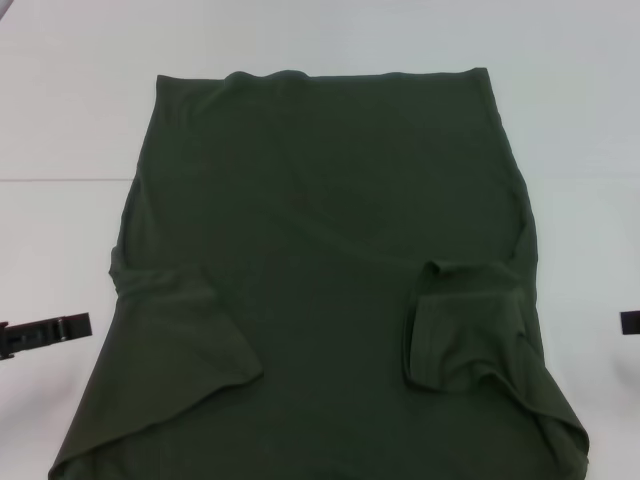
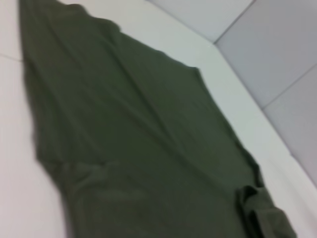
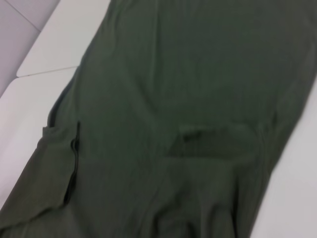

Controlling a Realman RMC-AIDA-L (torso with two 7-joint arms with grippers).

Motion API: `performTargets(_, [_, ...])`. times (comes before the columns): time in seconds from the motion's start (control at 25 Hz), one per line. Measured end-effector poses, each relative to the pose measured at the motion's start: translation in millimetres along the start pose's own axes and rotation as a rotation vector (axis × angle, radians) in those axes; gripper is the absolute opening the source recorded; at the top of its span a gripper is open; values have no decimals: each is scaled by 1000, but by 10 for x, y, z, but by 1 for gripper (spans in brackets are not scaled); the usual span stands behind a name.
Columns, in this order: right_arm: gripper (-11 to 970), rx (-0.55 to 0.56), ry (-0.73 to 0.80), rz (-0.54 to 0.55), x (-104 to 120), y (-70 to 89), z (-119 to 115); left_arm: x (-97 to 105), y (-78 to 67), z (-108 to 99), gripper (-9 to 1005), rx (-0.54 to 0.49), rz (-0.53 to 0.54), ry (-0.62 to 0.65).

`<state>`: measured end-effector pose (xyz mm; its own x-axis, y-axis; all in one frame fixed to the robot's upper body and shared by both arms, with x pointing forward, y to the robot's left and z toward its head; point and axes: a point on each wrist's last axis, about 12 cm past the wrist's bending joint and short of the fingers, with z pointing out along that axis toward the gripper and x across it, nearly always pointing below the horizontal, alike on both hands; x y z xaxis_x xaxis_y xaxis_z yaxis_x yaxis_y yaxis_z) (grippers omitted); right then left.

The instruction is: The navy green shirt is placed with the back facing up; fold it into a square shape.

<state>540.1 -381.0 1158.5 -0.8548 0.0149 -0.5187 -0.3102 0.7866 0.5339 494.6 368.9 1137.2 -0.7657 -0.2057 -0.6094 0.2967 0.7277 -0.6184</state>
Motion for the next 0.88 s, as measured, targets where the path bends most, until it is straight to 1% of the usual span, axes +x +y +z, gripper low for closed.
performTargets(0.04, [949,-4,8,5,5,-4,-39,2,2,-26,894,-11,-8,7])
performTargets(0.08, [949,-6,18,10,6,-9,-85,1,-2,-36,894,-15,-11,14])
performTargets(0.12, [948,-8,24,12,3,-11,-106,-1,-20,-24,894,-10,-15,32])
performTargets(0.16, [948,-3,35,16,5,-21,-119,1,-44,13,893,-9,-25,79])
performTargets(0.2, [947,3,49,19,10,-30,-121,1,-44,13,893,-9,-25,79])
performTargets(0.32, [946,27,95,15,61,-46,-61,-6,-82,73,893,-40,-22,170])
performTargets(0.36, [945,28,108,9,84,-40,-14,-15,-124,111,893,-72,-6,229])
performTargets(0.4, [945,29,119,3,107,-38,22,-15,-124,111,893,-72,-6,229])
performTargets(0.56, [944,24,156,-8,164,4,173,-37,-203,172,894,-143,55,327])
performTargets(0.72, [945,28,164,-10,144,24,213,-39,-186,160,895,-193,68,353])
performTargets(0.88, [944,26,163,1,117,42,216,-33,-99,121,894,-257,70,352])
